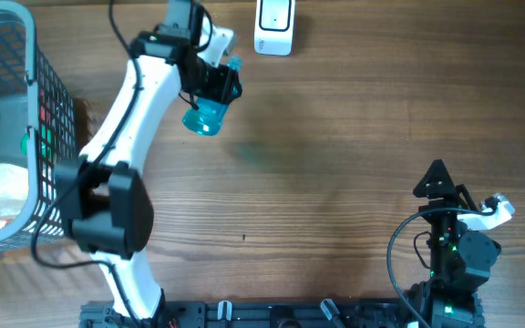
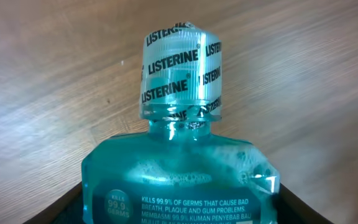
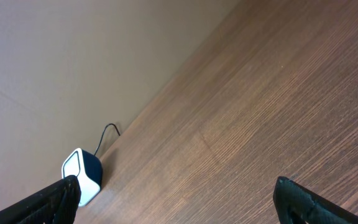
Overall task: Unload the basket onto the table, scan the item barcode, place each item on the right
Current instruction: 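Lift the Listerine bottle out and carry it toward the scanner, then release the Listerine bottle onto the table near the scanner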
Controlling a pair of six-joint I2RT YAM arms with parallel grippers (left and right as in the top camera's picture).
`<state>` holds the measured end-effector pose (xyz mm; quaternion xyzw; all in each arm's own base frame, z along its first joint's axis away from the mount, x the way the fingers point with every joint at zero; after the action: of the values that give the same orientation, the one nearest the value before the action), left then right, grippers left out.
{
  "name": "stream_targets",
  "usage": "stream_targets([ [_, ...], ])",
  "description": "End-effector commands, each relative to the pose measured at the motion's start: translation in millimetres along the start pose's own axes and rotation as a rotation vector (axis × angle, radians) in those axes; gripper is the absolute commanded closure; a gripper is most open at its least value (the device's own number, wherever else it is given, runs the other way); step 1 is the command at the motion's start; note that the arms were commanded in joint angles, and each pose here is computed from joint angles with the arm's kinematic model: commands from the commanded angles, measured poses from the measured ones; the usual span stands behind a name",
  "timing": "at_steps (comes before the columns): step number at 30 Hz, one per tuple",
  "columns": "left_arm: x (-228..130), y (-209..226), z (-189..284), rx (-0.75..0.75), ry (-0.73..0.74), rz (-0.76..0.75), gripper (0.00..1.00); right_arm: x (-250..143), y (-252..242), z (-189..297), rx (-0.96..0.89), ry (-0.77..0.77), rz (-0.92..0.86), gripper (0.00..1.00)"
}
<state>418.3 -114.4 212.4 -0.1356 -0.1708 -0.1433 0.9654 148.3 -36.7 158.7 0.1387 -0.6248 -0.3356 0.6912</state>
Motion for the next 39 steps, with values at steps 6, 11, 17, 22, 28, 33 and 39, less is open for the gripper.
stream_targets([
  [6,-36.6,13.2,-60.6,0.006,0.124,0.033,0.42,2.2,-0.6,0.7,-0.010,-0.023,0.018,0.00],
  [11,-58.4,18.8,-79.5,0.026,0.159,0.039,0.39,2.2,-0.5,0.7,-0.009,-0.023,0.018,0.00],
  [17,-80.3,23.1,-98.0,0.028,0.173,0.042,0.39,2.2,-0.5,0.7,-0.010,-0.023,0.018,0.00],
  [22,-85.3,24.1,-101.4,0.031,0.177,0.037,0.16,2.2,-0.5,0.7,-0.010,-0.023,0.018,0.00],
  [28,-77.2,27.7,-79.7,0.152,0.150,0.039,0.00,2.2,-0.6,0.7,-0.010,-0.023,0.018,0.00],
  [33,-41.2,7.1,15.0,0.177,-0.002,0.026,0.00,2.2,-0.5,0.7,-0.009,-0.023,0.018,0.00],
  [39,-16.6,-28.9,185.6,0.188,-0.323,-0.011,0.00,2.3,-0.6,0.7,-0.010,-0.024,0.017,0.00],
])
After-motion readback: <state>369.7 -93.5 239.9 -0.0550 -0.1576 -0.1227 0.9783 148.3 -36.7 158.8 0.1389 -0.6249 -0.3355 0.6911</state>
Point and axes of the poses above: each gripper's point midway between its finger pads, its own z axis back along the fingers, its own y axis along the line the jaws close on, x = y × z, the point moved 10 cm from there along z, back along the fingers, and after that the axes turned 5 degrees about z, right-handed, at the moved point
